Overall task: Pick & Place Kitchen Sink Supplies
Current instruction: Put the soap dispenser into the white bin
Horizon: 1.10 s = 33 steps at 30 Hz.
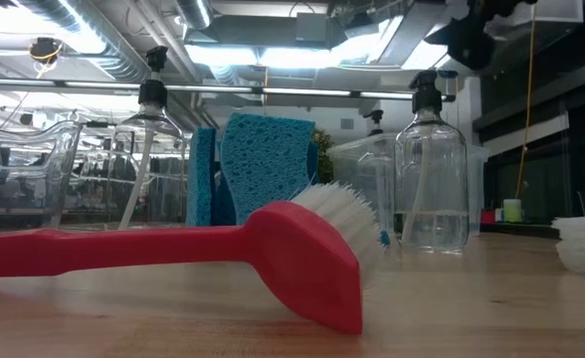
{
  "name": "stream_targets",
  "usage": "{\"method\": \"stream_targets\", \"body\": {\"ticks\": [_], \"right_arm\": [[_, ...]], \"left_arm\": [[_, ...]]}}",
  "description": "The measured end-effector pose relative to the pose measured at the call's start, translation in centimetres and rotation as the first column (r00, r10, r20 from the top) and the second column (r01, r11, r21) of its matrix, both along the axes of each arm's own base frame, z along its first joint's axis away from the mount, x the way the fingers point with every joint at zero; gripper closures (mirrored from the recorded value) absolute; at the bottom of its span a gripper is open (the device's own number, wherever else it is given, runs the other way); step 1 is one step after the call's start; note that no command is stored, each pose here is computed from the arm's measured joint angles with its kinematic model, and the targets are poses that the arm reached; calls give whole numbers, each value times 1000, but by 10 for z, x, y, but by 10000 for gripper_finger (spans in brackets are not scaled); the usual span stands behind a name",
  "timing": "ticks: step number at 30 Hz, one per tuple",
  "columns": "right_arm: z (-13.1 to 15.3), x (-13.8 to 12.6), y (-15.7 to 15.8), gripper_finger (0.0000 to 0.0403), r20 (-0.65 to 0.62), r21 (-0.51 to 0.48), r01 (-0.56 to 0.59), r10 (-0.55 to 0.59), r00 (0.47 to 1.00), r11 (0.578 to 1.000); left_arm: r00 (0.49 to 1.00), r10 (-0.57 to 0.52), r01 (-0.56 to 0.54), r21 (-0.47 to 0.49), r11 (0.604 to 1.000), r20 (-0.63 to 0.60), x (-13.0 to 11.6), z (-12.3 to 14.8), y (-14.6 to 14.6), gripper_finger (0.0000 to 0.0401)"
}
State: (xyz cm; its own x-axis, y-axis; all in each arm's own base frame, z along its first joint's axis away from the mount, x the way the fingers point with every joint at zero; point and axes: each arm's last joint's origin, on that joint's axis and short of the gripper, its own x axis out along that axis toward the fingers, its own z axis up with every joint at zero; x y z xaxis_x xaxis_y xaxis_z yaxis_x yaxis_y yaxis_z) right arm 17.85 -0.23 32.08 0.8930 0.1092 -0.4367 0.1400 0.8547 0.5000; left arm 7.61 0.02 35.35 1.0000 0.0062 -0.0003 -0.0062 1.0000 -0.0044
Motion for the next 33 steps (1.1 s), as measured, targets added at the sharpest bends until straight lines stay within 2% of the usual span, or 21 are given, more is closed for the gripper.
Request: {"method": "stream_targets", "body": {"ticks": [8, 15, 21, 33], "right_arm": [[0, -1, 25, 135, 2, -55, 17, -17, 1000, 998], [-1, -2, 42, 135, 11, -93, 77, -76, 997, 993], [-8, 9, 58, 135, 9, -98, 145, -145, 989, 985], [-24, 28, 99, 135, 0, -73, 22, -22, 1000, 997]], "left_arm": [[1000, 0, 0, 0, 1000, 0, 0, 0, 0, 392], [1000, 0, 0, 0, 1000, 0, 0, 0, 0, 390], [1000, 0, 0, 0, 1000, 0, 0, 0, 0, 390], [1000, 0, 0, 0, 1000, 0, 0, 0, 0, 392]]}}
